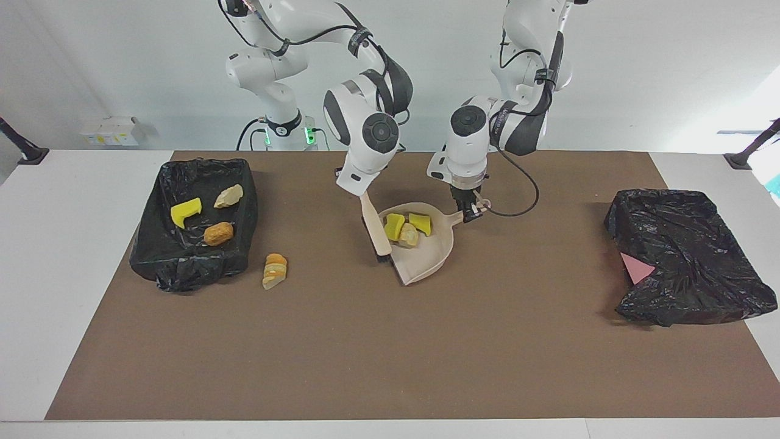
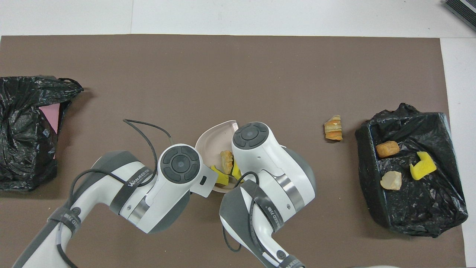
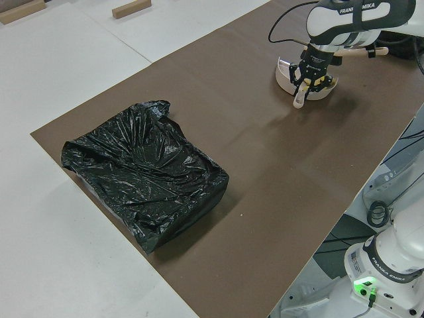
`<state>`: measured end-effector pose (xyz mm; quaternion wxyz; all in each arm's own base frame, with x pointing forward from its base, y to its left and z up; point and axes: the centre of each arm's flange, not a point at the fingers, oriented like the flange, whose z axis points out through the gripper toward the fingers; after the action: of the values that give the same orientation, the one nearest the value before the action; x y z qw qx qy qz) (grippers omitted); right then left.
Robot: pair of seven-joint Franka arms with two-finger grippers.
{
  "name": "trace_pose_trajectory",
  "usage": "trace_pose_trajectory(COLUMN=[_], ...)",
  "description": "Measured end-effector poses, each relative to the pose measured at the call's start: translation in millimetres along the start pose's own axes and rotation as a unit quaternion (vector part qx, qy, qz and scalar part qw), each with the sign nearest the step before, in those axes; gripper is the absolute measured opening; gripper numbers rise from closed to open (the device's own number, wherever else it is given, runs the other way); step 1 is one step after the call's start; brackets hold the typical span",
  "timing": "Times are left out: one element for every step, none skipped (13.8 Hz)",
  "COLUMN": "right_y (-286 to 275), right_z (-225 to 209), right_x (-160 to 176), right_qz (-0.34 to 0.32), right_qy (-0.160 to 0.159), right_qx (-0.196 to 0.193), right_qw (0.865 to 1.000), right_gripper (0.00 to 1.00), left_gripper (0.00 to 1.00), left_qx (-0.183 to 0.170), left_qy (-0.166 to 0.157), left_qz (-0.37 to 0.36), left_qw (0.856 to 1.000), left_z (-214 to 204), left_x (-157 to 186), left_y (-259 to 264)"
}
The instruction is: Sweep and dump trash in bin
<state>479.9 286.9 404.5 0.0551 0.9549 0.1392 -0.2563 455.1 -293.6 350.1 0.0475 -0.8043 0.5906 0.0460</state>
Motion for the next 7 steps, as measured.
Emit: trace_pose_trajectory(right_y=[15.3, 32.0, 51.8, 71.9, 90.1, 107.4, 125.3], right_z=[-5.6, -9.3, -12.6, -15.3, -16.9, -17.3, -17.5], right_x=[-1.3, -3.1, -5.2, -6.5, -7.0, -6.1, -4.7], right_qz=[0.011, 0.023, 0.038, 0.053, 0.067, 0.084, 0.109], right_qy=[-0.002, -0.004, -0.006, -0.006, -0.007, -0.006, -0.002], right_qx=[0.0, -0.009, -0.024, -0.039, -0.051, -0.064, -0.076], right_qw=[1.0, 1.0, 0.999, 0.998, 0.996, 0.994, 0.991], right_gripper=[0.26, 0.26, 0.26, 0.26, 0.26, 0.26, 0.26], left_gripper=[0.31, 0.31, 0.31, 0.31, 0.31, 0.31, 0.31], left_qx=[0.002, 0.003, -0.002, -0.009, -0.014, -0.017, -0.023], left_qy=[0.005, 0.01, 0.017, 0.027, 0.034, 0.041, 0.051], left_qz=[-0.002, -0.006, -0.013, -0.019, -0.021, -0.02, -0.019], left_qw=[1.0, 1.0, 1.0, 0.999, 0.999, 0.999, 0.998], left_z=[0.1, 0.7, 2.3, 3.8, 4.7, 4.8, 4.7], left_x=[-0.2, -0.8, -2.9, -4.8, -7.9, -14.8, -25.0], left_y=[-2.5, -5.4, -9.9, -14.2, -19.3, -27.9, -39.7])
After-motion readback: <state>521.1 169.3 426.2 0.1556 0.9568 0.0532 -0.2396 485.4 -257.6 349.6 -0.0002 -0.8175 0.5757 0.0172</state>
